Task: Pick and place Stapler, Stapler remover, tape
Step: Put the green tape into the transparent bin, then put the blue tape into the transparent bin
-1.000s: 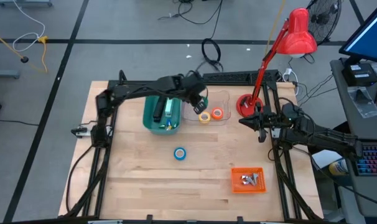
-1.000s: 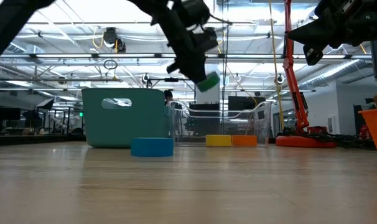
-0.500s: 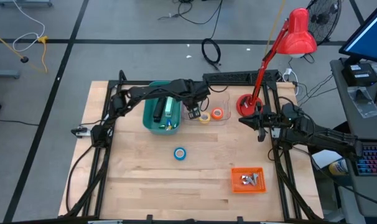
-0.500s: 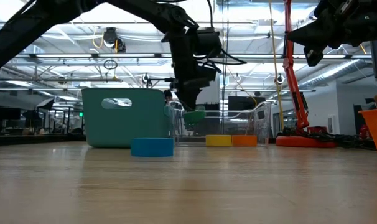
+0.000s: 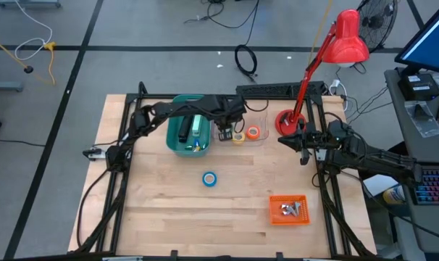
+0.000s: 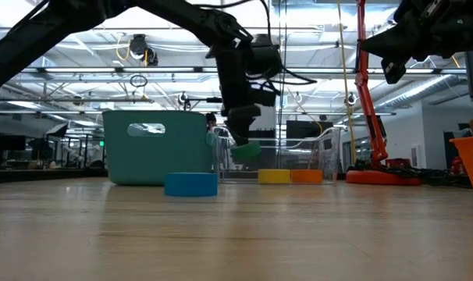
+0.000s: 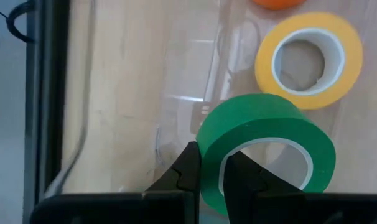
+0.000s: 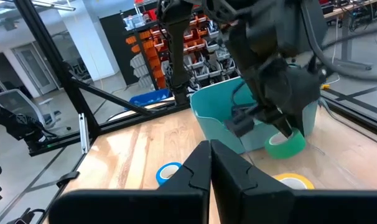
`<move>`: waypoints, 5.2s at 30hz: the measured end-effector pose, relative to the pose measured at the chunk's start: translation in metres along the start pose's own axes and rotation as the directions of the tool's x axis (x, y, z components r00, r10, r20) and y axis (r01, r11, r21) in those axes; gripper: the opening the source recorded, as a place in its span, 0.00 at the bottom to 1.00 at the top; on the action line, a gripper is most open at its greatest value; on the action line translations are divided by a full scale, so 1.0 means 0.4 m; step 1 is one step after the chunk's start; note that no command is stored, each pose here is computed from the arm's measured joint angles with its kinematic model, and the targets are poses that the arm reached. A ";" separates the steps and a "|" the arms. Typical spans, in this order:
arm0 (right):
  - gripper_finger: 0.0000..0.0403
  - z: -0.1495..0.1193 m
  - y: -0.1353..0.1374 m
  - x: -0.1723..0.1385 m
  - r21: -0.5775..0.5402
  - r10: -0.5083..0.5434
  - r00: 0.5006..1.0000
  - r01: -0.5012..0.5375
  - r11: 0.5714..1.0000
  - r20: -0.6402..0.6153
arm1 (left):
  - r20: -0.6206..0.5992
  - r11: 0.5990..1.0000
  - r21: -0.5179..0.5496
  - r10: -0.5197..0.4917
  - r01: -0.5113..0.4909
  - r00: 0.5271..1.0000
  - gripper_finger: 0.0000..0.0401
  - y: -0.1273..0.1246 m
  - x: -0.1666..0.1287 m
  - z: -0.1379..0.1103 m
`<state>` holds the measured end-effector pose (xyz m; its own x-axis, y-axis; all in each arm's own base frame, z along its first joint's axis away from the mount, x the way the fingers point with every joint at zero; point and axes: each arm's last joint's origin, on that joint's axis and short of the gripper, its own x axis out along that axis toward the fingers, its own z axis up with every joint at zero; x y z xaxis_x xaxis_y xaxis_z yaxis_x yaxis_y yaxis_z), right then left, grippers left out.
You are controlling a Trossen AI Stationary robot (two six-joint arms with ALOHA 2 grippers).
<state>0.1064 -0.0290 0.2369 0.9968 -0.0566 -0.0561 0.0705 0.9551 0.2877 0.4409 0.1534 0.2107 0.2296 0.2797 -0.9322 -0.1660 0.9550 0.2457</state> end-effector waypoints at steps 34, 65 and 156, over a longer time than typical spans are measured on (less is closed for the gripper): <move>0.00 0.000 0.000 0.000 0.000 0.003 1.000 -0.003 1.000 -0.001 | -0.016 0.999 -0.039 -0.014 0.013 1.000 0.46 -0.016 0.064 0.005; 0.00 -0.002 0.000 0.000 -0.005 0.007 1.000 -0.007 1.000 -0.010 | -0.174 0.967 -0.003 -0.251 0.255 0.952 0.61 -0.382 -0.315 -0.013; 0.00 -0.002 0.000 0.000 -0.002 0.006 1.000 -0.006 1.000 -0.009 | -0.155 0.860 0.447 -0.197 0.246 0.968 0.10 -0.454 -0.192 -0.028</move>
<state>0.1065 -0.0287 0.2361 0.9969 -0.0477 -0.0633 0.0639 0.9561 0.2861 0.4426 -0.0425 0.2345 0.1068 0.0677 -0.9920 0.3428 0.9340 0.1007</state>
